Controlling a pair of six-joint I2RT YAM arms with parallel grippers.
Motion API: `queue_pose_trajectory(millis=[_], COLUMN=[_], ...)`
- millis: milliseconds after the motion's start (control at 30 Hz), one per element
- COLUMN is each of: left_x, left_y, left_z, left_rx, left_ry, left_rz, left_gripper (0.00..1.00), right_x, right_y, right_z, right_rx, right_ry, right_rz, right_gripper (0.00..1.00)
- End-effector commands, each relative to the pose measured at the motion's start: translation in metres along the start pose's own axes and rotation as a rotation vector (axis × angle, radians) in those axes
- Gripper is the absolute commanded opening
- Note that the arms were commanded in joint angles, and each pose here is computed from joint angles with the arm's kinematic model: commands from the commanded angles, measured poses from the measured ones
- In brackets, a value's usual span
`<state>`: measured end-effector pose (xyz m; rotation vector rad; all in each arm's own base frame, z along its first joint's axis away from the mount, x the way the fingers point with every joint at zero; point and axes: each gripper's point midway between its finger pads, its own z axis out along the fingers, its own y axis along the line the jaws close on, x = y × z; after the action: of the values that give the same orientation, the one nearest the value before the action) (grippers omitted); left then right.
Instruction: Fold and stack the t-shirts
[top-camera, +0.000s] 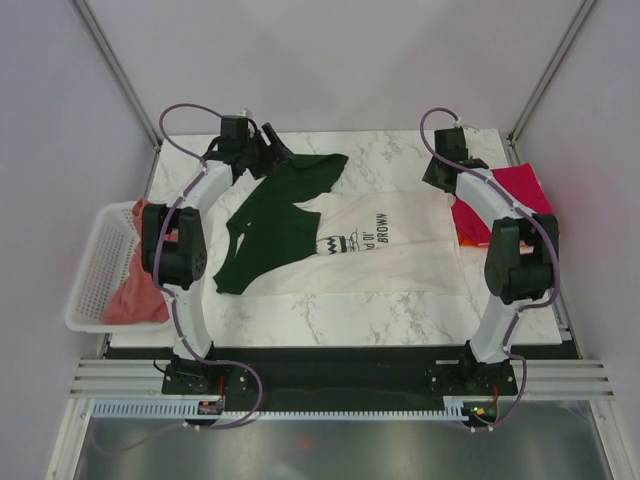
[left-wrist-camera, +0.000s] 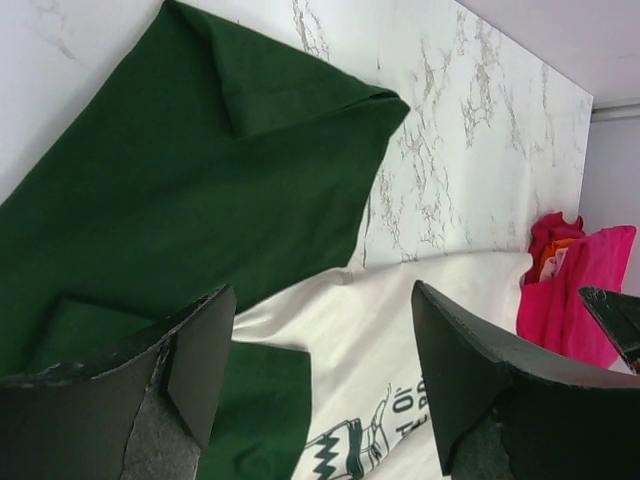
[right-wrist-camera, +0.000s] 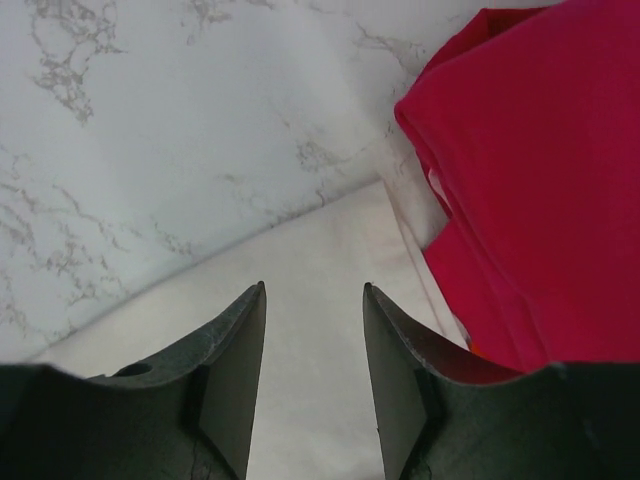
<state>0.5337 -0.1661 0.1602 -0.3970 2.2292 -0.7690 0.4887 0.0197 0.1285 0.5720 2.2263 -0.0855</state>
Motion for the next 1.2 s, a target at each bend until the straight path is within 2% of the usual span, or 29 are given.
queue_pose_trajectory(millis=[0, 200, 367, 633, 767, 1000, 1100, 1167], left_x=[-0.013, -0.032, -0.031, -0.038, -0.043, -0.039, -0.035, -0.030], left_y=[-0.017, -0.020, -0.011, -0.009, -0.012, -0.014, -0.014, -0.011], left_z=[0.018, 0.026, 0.035, 0.055, 0.062, 0.077, 0.088, 0.096], left_rx=[0.079, 0.101, 0.086, 0.077, 0.084, 0.094, 0.109, 0.104], left_ry=[0.003, -0.014, -0.009, -0.059, -0.106, -0.115, -0.096, -0.082], left_rz=[0.037, 0.053, 0.034, -0.098, -0.105, -0.081, -0.101, -0.104], left_gripper=[0.78, 0.78, 0.78, 0.79, 0.79, 0.75, 0.73, 0.71], right_x=[-0.007, -0.009, 0.000, 0.021, 0.019, 0.017, 0.023, 0.025], right_y=[-0.008, -0.005, -0.014, -0.021, -0.018, -0.025, -0.024, -0.026], right_z=[0.025, 0.052, 0.071, 0.100, 0.107, 0.109, 0.113, 0.113], right_rx=[0.114, 0.140, 0.166, 0.193, 0.173, 0.207, 0.203, 0.206], right_ry=[-0.012, -0.005, -0.006, 0.021, 0.028, 0.018, 0.038, 0.041], right_rz=[-0.054, -0.065, -0.058, -0.058, -0.052, -0.057, -0.052, -0.050], right_gripper=[0.51, 0.51, 0.62, 0.61, 0.61, 0.58, 0.53, 0.44])
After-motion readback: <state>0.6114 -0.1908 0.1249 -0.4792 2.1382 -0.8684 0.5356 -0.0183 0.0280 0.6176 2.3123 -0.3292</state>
